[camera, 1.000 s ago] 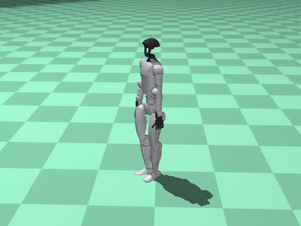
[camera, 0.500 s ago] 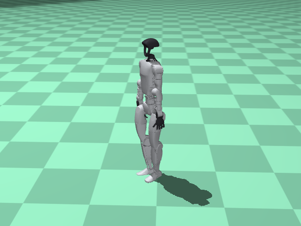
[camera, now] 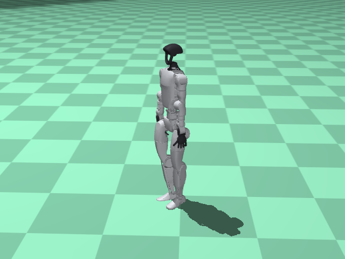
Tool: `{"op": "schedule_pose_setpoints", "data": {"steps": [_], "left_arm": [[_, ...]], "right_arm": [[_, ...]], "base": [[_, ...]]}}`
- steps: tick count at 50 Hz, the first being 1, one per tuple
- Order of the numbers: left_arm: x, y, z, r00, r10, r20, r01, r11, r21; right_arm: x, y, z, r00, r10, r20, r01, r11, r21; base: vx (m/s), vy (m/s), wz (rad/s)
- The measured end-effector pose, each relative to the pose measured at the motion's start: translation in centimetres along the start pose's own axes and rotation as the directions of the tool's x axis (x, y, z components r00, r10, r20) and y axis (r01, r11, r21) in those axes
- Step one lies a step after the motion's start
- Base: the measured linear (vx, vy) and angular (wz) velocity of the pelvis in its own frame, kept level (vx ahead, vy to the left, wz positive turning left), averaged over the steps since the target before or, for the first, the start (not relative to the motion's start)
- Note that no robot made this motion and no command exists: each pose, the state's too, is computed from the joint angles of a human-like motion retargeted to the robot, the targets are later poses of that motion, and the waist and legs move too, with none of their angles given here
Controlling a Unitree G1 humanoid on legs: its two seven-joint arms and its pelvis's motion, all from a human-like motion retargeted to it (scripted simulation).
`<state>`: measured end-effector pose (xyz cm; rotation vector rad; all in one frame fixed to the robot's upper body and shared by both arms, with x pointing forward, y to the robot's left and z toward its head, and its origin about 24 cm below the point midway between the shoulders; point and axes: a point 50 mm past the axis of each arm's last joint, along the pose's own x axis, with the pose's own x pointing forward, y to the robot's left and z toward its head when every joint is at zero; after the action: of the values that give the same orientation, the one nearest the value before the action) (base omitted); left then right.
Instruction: In place motions
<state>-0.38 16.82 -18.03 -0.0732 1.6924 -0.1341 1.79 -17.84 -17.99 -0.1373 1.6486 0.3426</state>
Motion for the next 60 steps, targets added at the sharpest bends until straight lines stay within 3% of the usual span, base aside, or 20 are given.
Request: {"op": "schedule_pose_setpoints", "data": {"steps": [60], "left_arm": [[0.0, 0.2, -1.0, 0.999, 0.003, -0.036, -0.003, 1.0, -0.013]], "right_arm": [[0.0, 0.0, -0.4, 1.0, 0.007, -0.014, -0.007, 1.0, -0.024]], "base": [[0.0, 0.0, 0.0]]}}
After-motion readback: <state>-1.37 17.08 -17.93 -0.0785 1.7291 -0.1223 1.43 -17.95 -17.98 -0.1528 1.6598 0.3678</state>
